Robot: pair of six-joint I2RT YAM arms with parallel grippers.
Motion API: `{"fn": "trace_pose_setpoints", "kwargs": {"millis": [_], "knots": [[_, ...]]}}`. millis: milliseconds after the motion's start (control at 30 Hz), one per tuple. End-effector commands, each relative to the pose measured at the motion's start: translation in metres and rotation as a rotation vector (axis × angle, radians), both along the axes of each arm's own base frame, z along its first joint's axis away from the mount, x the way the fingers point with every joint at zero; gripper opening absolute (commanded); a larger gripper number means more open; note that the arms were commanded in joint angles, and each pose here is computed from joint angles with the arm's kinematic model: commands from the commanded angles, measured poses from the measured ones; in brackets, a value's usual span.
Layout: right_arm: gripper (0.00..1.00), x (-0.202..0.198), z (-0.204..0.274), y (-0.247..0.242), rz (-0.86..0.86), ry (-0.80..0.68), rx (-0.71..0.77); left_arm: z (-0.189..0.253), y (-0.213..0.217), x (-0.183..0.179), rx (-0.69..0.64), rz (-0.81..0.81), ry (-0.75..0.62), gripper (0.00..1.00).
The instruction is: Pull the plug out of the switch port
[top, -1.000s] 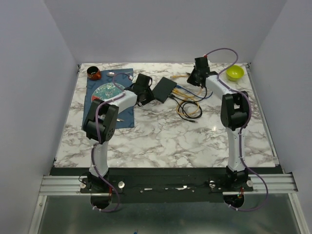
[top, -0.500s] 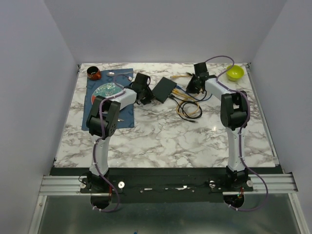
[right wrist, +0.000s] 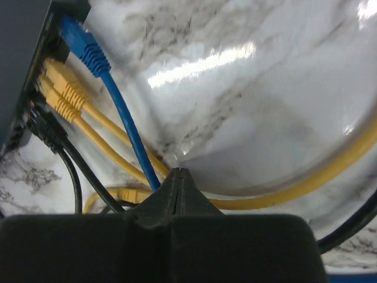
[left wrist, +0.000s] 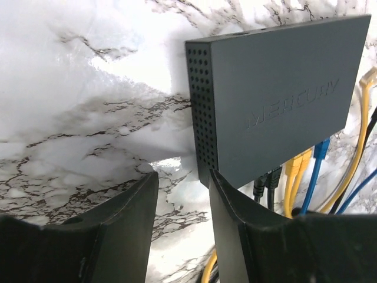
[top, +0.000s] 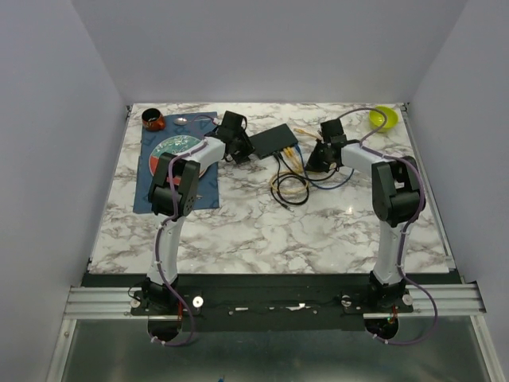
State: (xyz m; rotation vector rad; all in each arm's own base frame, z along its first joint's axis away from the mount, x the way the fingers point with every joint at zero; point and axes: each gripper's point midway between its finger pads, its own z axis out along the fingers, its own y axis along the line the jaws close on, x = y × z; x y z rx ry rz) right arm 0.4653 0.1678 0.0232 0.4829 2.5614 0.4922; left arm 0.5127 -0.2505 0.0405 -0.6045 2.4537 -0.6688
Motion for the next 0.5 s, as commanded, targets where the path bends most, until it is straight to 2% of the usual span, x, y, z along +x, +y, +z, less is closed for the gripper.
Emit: {"fn": "trace_pose_setpoints", "kwargs": {"millis": [0, 333, 467], "knots": [[0.01, -0.049, -0.010, 0.027, 0.092, 0.073, 0.031, -0.028, 0.000, -0.018, 0.021, -0.051, 0.092, 0.53], [0.01, -0.098, -0.005, 0.045, 0.159, 0.074, 0.028, -0.028, 0.014, -0.047, 0.050, -0.052, 0.117, 0.53], [0.01, -0.093, 0.010, 0.037, 0.120, 0.027, -0.010, -0.018, 0.029, -0.057, 0.088, -0.012, 0.088, 0.53]]}}
